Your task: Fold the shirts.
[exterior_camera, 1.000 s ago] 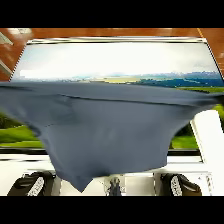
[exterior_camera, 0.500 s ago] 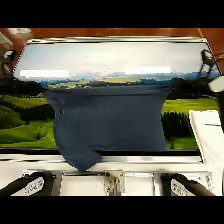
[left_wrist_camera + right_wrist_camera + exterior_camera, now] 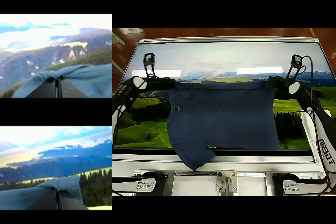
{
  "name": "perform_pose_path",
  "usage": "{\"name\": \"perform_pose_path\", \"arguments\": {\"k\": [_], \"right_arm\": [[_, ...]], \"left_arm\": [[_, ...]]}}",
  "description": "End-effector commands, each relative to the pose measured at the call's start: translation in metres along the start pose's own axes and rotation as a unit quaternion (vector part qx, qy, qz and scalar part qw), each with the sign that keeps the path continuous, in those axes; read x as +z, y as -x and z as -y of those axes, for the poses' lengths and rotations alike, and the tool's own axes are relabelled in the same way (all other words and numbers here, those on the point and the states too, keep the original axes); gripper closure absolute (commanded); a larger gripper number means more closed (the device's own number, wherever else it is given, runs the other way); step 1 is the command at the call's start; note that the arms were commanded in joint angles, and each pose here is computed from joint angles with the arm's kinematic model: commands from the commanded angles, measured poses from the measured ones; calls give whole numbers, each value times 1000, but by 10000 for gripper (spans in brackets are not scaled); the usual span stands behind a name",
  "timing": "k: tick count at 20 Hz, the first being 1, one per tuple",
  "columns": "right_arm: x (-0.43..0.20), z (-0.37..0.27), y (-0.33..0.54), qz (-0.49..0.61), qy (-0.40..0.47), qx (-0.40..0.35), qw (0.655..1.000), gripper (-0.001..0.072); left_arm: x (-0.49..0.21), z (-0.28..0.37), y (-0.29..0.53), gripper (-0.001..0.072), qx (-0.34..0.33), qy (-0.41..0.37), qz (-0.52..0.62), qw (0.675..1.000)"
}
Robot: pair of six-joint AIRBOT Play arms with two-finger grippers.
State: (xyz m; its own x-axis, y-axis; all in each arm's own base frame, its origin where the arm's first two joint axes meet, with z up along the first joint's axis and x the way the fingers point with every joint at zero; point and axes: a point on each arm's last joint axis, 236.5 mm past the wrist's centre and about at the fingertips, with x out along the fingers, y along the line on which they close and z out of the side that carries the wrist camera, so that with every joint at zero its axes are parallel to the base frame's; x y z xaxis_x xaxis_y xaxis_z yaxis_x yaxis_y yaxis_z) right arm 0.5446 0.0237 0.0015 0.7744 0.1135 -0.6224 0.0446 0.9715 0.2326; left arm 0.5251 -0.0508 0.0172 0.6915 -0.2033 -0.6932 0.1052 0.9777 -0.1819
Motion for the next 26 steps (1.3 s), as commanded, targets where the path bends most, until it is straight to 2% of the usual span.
{"name": "perform_pose_path", "arguments": {"k": [1,3,5,10,15,21,22,23,24,25,26], "right_arm": [[-24,3,-16,-31,1,-2,1000,649],[-37,7,-10,-65,34,-8,997,648],[-52,16,3,-110,68,-19,991,649],[-119,28,32,-265,54,-16,963,649],[-140,34,31,-302,54,-21,951,649],[-147,40,28,-311,26,-38,949,647],[-147,40,28,-310,15,-40,950,608],[-147,37,29,-310,8,-37,950,460],[-147,34,34,-318,5,-33,948,237],[-146,32,43,-328,13,-30,944,152],[-145,31,55,-343,33,-27,939,148]], "left_arm": [[-27,10,-26,668,-10,1,-36,999],[-38,11,-16,668,-18,-2,-70,997],[-59,4,1,668,-9,-43,-135,990],[-143,3,35,668,-24,-58,-324,944],[-160,-11,32,669,9,-35,-356,934],[-164,-4,21,667,0,-14,-355,935],[-166,-1,22,650,-4,-11,-360,933],[-168,1,26,575,-8,-7,-369,930],[-165,2,30,470,-3,12,-369,929],[-159,5,36,337,-4,33,-364,931],[-152,10,44,259,-13,50,-356,933]]}}
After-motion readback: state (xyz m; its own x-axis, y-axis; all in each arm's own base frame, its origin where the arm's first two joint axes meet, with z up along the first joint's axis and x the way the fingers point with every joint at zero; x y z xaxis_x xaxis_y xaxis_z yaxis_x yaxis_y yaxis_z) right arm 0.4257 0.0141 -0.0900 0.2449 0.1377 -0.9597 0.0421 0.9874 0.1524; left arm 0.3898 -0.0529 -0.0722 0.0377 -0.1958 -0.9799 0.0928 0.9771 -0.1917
